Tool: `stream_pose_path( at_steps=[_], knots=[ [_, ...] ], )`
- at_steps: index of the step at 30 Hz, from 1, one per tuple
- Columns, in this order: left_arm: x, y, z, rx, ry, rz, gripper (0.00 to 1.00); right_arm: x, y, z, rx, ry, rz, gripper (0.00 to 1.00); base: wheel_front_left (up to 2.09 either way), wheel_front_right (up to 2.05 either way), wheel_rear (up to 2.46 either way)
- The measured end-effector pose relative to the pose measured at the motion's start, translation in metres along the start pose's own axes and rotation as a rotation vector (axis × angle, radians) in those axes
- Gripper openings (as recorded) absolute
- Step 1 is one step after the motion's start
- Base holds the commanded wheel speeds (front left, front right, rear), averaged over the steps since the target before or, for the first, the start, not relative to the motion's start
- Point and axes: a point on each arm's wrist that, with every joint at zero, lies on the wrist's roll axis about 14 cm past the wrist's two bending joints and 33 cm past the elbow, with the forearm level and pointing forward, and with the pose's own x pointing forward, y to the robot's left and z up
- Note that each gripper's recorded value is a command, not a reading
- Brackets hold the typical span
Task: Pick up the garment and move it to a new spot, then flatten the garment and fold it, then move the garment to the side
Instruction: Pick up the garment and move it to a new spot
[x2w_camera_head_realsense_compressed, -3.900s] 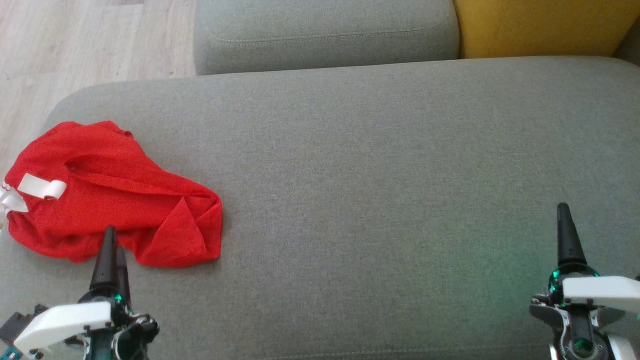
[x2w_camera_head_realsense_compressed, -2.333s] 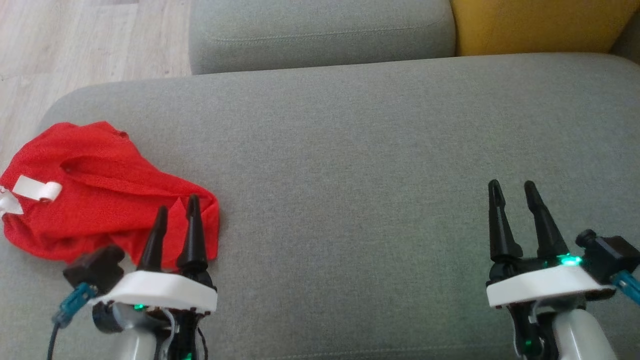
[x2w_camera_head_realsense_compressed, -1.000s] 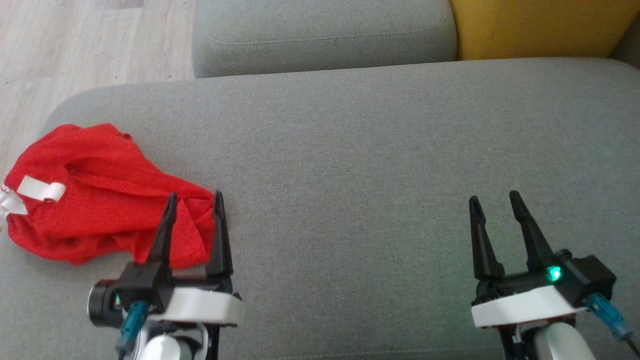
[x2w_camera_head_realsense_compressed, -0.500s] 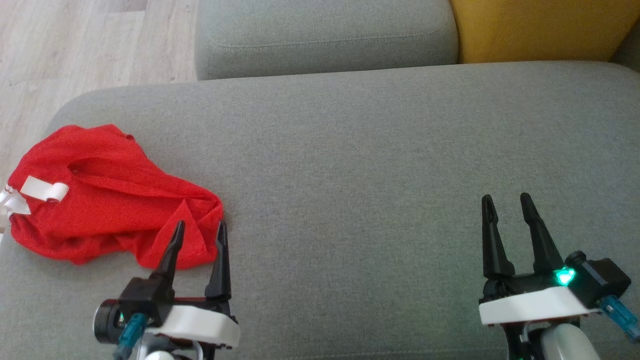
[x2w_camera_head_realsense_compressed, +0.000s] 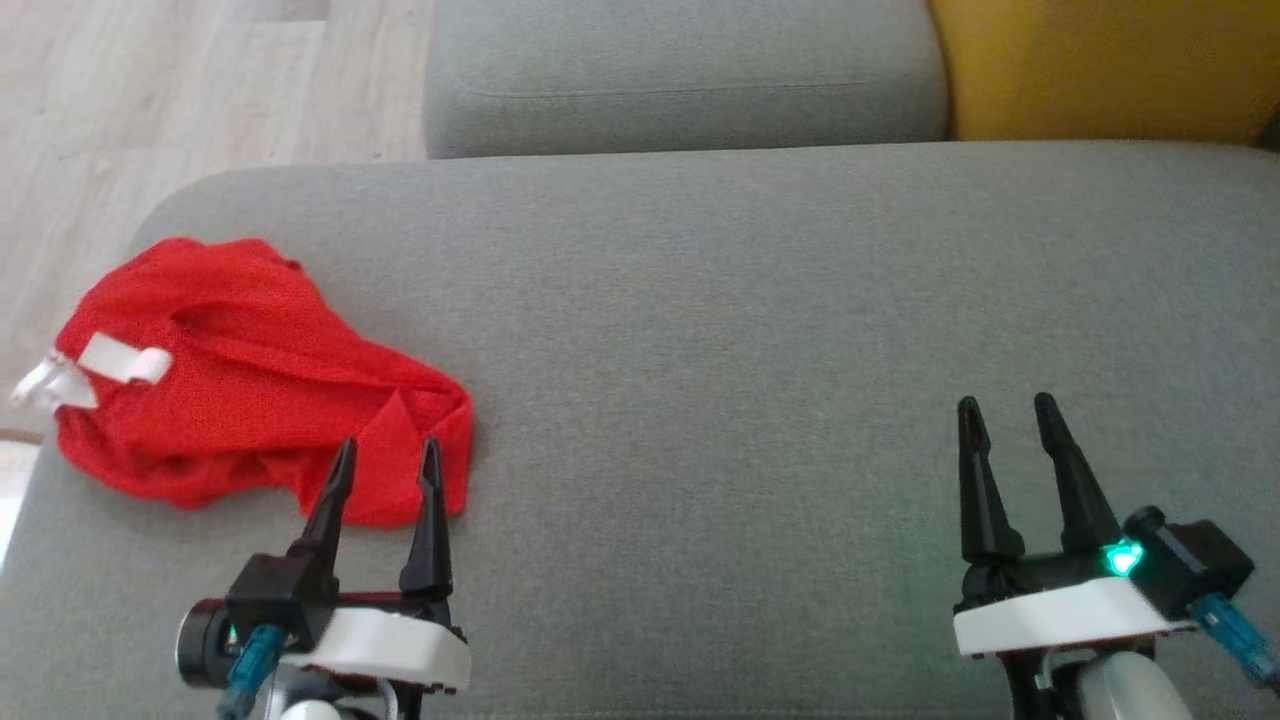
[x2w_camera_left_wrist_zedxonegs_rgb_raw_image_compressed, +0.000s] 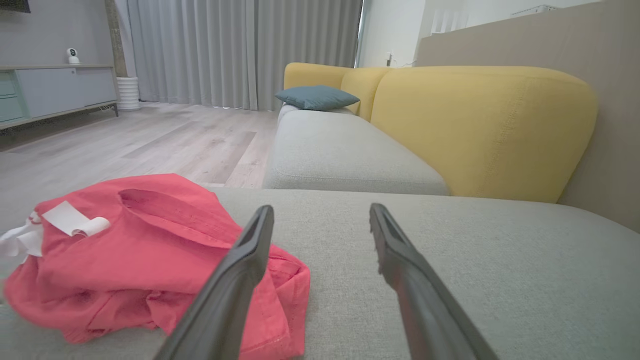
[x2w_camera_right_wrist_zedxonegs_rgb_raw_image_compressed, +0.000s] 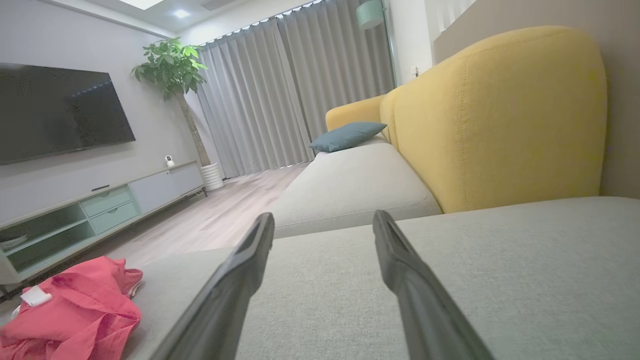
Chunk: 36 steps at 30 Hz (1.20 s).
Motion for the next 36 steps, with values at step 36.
stream_pose_path(
  at_steps=[36],
  knots=[
    [-0.115,0.142,0.022,0.090,-0.037,0.527,1.00,0.009,0.166,-0.062,0.095,0.198,0.515,1.00,0.00,0.00,0.00]
  ],
)
